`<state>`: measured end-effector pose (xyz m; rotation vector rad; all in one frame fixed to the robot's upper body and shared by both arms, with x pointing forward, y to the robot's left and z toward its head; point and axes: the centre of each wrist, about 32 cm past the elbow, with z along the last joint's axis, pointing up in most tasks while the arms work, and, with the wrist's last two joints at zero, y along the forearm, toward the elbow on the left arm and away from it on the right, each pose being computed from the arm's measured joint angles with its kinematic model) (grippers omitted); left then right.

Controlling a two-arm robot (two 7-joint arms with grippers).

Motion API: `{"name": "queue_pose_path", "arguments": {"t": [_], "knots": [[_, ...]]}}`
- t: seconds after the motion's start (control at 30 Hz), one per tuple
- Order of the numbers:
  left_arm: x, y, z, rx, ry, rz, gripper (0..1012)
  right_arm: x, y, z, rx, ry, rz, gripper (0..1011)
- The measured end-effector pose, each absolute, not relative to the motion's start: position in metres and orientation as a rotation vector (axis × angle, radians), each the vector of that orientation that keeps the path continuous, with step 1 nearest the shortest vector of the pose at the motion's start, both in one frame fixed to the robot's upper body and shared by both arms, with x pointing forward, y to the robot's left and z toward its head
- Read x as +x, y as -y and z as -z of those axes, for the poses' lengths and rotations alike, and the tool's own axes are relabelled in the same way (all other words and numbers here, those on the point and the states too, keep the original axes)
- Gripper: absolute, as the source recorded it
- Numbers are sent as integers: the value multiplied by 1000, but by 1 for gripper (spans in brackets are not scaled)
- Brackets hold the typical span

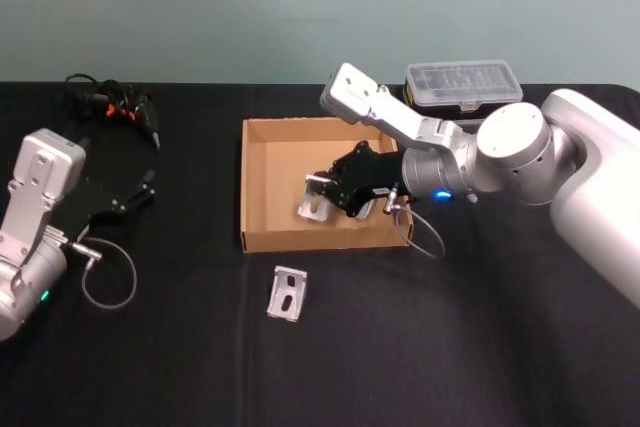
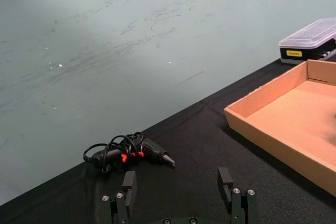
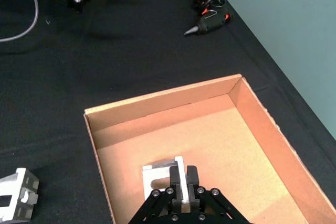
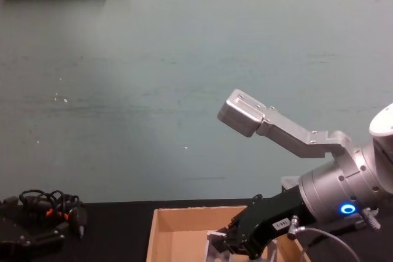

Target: Use one hand to pick up the angle iron from the table and place it into the box.

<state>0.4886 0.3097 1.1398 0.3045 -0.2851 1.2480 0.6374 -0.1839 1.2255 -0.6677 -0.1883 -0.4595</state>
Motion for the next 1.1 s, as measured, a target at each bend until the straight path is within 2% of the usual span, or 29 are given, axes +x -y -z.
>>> {"name": "queue_pose_path", "arguments": {"t": [0.13, 0.27, 0.3, 0.4, 0.47, 0.7, 0.93, 1.1], "knots": [[489, -310, -1140, 304, 285, -1248, 1011, 637, 185, -1224, -673, 182, 457, 143], [489, -310, -1140, 304, 285, -1248, 1011, 635, 187, -1222, -678, 178, 457, 295], [489, -310, -1140, 305, 285, -1248, 1011, 635, 187, -1222, -678, 178, 457, 295], [489, -310, -1140, 304, 285, -1248, 1011, 634, 189, -1223, -669, 180, 462, 413], [489, -310, -1140, 304, 285, -1248, 1011, 632, 191, -1224, -659, 184, 470, 445], [489, -310, -1140, 305, 285, -1248, 1011, 620, 203, -1233, -590, 201, 530, 678], [489, -310, -1140, 305, 285, -1248, 1011, 596, 215, -1240, -476, 188, 562, 900], [489, -310, -1140, 304, 285, -1248, 1011, 574, 219, -1242, -408, 169, 544, 1003]]}}
